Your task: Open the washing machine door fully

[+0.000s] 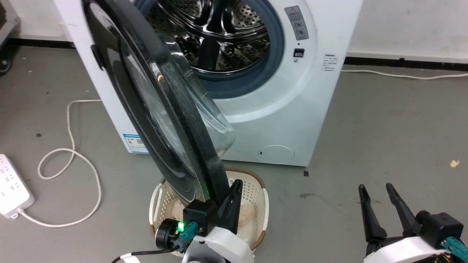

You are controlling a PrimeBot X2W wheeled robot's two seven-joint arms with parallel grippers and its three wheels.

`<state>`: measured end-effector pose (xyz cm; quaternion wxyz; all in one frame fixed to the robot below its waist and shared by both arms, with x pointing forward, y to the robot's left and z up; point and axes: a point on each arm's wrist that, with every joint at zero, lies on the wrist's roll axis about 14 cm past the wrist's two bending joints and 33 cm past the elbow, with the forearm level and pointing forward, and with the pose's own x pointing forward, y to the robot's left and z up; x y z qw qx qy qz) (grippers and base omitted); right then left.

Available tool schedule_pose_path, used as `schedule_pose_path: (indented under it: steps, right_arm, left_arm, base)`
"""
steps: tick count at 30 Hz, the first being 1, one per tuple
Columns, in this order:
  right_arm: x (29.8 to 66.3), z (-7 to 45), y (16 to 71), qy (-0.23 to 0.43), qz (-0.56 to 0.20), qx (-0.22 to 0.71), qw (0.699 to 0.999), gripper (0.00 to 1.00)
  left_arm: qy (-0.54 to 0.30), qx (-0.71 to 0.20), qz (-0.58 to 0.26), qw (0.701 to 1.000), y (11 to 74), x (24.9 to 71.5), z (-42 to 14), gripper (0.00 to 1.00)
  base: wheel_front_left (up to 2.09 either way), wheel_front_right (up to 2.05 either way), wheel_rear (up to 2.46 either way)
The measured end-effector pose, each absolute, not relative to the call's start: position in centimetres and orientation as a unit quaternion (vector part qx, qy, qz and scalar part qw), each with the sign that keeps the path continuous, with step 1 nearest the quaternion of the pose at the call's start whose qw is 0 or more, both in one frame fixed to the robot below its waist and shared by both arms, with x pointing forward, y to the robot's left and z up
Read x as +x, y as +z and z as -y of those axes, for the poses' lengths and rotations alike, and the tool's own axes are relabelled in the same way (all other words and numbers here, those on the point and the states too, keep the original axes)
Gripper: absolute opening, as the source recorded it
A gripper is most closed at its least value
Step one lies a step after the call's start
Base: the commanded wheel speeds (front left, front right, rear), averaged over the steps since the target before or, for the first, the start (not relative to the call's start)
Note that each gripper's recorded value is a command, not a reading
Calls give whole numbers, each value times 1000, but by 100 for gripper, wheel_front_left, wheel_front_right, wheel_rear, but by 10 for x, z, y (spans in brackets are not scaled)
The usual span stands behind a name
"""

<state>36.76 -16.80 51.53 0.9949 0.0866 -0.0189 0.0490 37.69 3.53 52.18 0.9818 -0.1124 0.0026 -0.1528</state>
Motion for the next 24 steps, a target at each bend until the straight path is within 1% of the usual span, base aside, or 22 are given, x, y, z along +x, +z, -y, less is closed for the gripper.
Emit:
schedule_pose_path:
  steps: [11, 12, 17, 20, 21, 22, 23, 24]
  right_arm:
    - [378, 135, 520, 98, 21, 92, 991, 100]
    - [379, 121, 516, 118, 14, 96, 988, 100]
    - [384, 99, 516, 150, 11, 101, 983, 100]
    - [387, 77, 516, 180, 8, 104, 978, 100]
    - [388, 64, 516, 200, 6, 104, 974, 100]
    - [388, 64, 516, 200, 6, 104, 974, 100]
    - [389, 51, 516, 217, 4, 104, 971, 100]
    - [389, 51, 516, 217, 4, 104, 971, 100]
  left_arm:
    - [-110, -107, 3, 988, 516, 365, -70, 0]
    - [-92, -103, 5, 990, 516, 356, -86, 0]
    - [-52, -97, 7, 994, 514, 343, -113, 0]
    - [-15, -96, 9, 995, 515, 332, -136, 0]
    - [11, -96, 10, 995, 515, 326, -154, 0]
    - [11, -96, 10, 995, 515, 326, -154, 0]
    - [39, -95, 12, 995, 515, 320, -173, 0]
    - [39, -95, 12, 995, 515, 320, -173, 0]
  base:
    - [0, 0, 0]
    - [0, 0, 0]
    - [0, 0, 0]
    - [0, 0, 0]
    - [0, 0, 0]
    - [0, 0, 0]
    - [0, 0, 0]
    - [0, 0, 0]
